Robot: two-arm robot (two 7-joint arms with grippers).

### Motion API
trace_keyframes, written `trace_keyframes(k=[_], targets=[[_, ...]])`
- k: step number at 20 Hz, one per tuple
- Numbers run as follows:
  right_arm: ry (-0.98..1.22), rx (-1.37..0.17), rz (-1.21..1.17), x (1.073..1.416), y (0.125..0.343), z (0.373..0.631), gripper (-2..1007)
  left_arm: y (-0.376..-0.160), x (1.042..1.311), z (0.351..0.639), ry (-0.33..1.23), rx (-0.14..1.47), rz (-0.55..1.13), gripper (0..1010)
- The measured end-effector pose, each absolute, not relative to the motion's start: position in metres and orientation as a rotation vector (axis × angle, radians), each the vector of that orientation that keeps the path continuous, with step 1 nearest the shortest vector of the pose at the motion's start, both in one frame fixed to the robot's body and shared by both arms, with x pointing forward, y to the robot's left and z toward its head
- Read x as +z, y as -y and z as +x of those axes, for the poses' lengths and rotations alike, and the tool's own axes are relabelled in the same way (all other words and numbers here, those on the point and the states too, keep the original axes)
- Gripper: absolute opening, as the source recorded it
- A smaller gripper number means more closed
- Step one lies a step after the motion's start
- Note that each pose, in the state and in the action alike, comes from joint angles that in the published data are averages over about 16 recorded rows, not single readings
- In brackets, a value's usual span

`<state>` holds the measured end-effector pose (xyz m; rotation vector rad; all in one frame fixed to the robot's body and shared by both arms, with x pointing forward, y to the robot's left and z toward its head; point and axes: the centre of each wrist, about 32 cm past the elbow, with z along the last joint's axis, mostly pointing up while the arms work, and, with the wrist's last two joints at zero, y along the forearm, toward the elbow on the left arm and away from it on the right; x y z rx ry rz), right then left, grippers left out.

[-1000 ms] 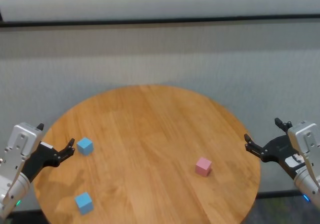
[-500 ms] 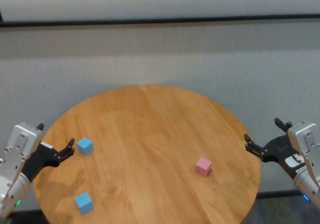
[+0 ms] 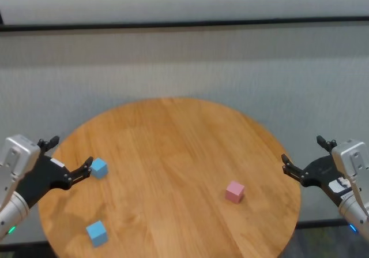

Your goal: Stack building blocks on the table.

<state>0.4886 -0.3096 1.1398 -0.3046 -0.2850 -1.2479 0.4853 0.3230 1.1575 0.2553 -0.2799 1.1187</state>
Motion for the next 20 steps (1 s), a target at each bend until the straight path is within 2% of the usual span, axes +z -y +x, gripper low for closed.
trace_keyframes(k=[8,20], targets=[[0.285,-1.248,-0.305,1.140,0.310,0.489,1005,-0.334,1.169,0.475,0.251,0.978,0.216,1000],[0.285,-1.248,-0.305,1.140,0.310,0.489,1005,-0.337,1.158,0.454,0.164,0.826,0.204,1000]])
